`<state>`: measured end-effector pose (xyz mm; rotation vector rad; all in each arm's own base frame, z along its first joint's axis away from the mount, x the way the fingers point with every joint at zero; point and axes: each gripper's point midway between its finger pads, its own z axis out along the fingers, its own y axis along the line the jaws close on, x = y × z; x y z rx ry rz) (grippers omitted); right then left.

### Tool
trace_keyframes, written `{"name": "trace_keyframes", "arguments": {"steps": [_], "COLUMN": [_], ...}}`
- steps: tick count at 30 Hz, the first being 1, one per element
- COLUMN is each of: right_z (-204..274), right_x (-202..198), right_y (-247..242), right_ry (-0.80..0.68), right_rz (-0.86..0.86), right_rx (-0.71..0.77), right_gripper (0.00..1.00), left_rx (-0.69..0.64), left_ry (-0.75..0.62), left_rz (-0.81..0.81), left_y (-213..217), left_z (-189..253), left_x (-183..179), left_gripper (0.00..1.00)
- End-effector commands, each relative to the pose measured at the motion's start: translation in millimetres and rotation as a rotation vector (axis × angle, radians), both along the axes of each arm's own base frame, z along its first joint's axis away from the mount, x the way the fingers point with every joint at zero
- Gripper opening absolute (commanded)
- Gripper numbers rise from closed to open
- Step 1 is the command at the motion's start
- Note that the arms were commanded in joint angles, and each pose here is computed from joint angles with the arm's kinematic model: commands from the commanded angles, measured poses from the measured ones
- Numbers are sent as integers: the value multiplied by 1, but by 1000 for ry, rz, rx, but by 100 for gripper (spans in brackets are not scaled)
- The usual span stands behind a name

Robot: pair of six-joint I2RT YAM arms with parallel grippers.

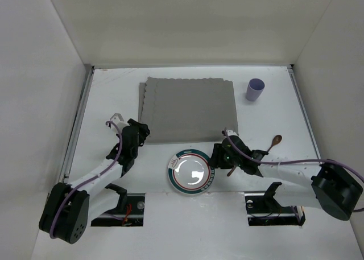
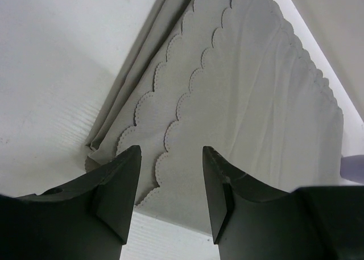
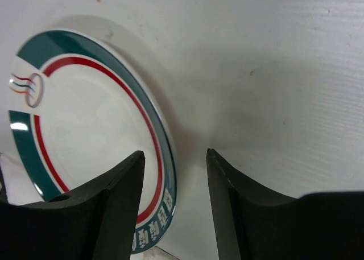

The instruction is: Set the dinner table for one person

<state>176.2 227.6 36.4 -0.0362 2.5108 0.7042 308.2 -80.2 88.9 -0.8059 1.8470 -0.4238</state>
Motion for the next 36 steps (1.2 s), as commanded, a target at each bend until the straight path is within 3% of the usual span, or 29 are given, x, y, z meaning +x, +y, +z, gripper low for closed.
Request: {"name": "trace_keyframes", "arguments": {"steps": [1,5,11,15,19,26,32,36], "right_z": [2,-6,-4,23,90,159,156,145], "right_x": [0,-1,-10,-10,3,116,227,276], "right_y": [15,21,34,45,74,76,55,48], "right_ry": [13,32,74,32,-84,-248,-270,-268], "right_rz": [22,38,89,137,211,5,-212,-322], "right_rx": [39,52,159,224,371,449,448,431], "right_gripper": [52,41,14,9,9,9,9,10], "left_rx": [-18,-27,-37,-36,-38,-75,-98,-111], "left_ry": [-77,-83,-72,-82,-88,-91,-66,-68], "left_rz": [-5,-4,-6,49,108,161,145,112], "left_y": [-4,-2,-5,10,29,45,40,31], "left_z": [25,27,22,21,19,7,-7,-8], "left_x": [14,14,17,21,21,12,11,14], "left_gripper": [45,46,46,46,47,48,48,48]}}
